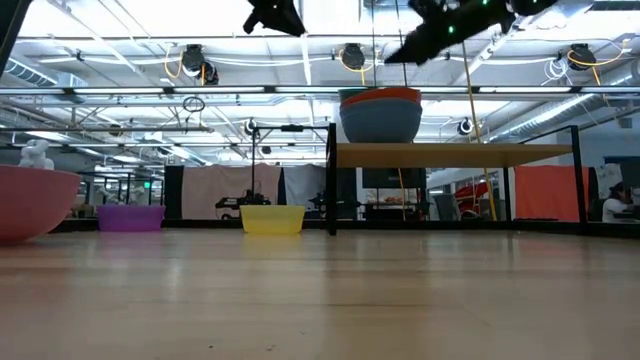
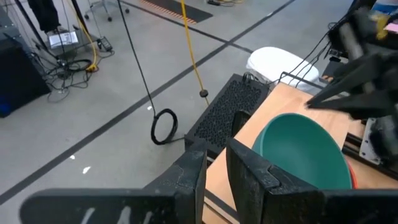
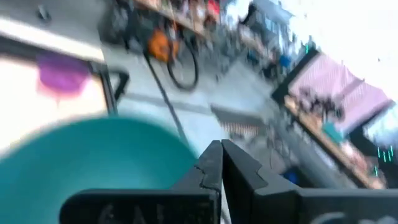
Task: Place and stack bowls onto a shelf
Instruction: Stack the dark blue bowl on the shelf, then stack the pink bowl on the shelf
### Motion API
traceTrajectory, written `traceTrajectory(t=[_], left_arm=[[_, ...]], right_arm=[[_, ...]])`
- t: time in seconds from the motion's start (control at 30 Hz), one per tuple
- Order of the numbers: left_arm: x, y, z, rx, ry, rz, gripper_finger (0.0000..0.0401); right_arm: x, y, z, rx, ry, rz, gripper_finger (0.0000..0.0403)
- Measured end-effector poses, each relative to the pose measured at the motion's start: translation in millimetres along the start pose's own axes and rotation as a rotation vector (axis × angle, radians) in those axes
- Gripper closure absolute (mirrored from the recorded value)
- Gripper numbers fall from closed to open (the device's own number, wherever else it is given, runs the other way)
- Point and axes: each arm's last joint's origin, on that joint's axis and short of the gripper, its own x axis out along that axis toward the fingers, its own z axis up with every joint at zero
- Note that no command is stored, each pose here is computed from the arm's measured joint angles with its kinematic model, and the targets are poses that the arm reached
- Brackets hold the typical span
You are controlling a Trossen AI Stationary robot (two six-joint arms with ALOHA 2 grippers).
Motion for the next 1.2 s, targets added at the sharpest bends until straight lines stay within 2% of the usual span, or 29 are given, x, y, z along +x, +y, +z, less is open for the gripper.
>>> traceTrajectory(t=[0.17,0.27,0.53,0.67,0.73,0.87,1.03,1.2], left_arm=[[0.0,0.0,-0.6,-0.008,0.006,0.0,0.0334],[0.0,0.0,-0.5,-0.012,0.005,0.001,0.0334],[0.0,0.1,-0.9,-0.039,0.009,0.001,0.0334],[0.1,0.1,-1.5,-0.04,0.015,0.001,0.0334],[0.1,0.1,-2.4,-0.043,0.025,0.002,0.0334],[-0.1,0.3,-5.6,-0.042,0.058,0.004,0.0334],[-1.1,0.7,-15.2,-0.031,0.157,0.01,0.0334],[-8.9,0.9,-36.2,-0.053,0.384,0.031,0.0334]], right_arm=[[4.6,-6.8,-0.4,0.0,-0.053,0.006,0.0403],[15.5,-7.0,-9.7,0.022,-0.053,0.054,0.0403],[48.9,-9.8,-36.6,0.092,-0.017,0.027,0.0403],[56.7,-6.5,-46.9,0.13,-0.009,0.106,0.0403],[57.6,-6.4,-47.0,0.128,-0.015,0.107,0.0403],[48.2,-11.6,-37.8,0.12,-0.05,0.082,0.0403],[17.6,-24.6,-12.0,0.104,-0.152,0.022,0.0403],[-21.0,-32.3,9.5,0.109,-0.227,0.015,0.0403]])
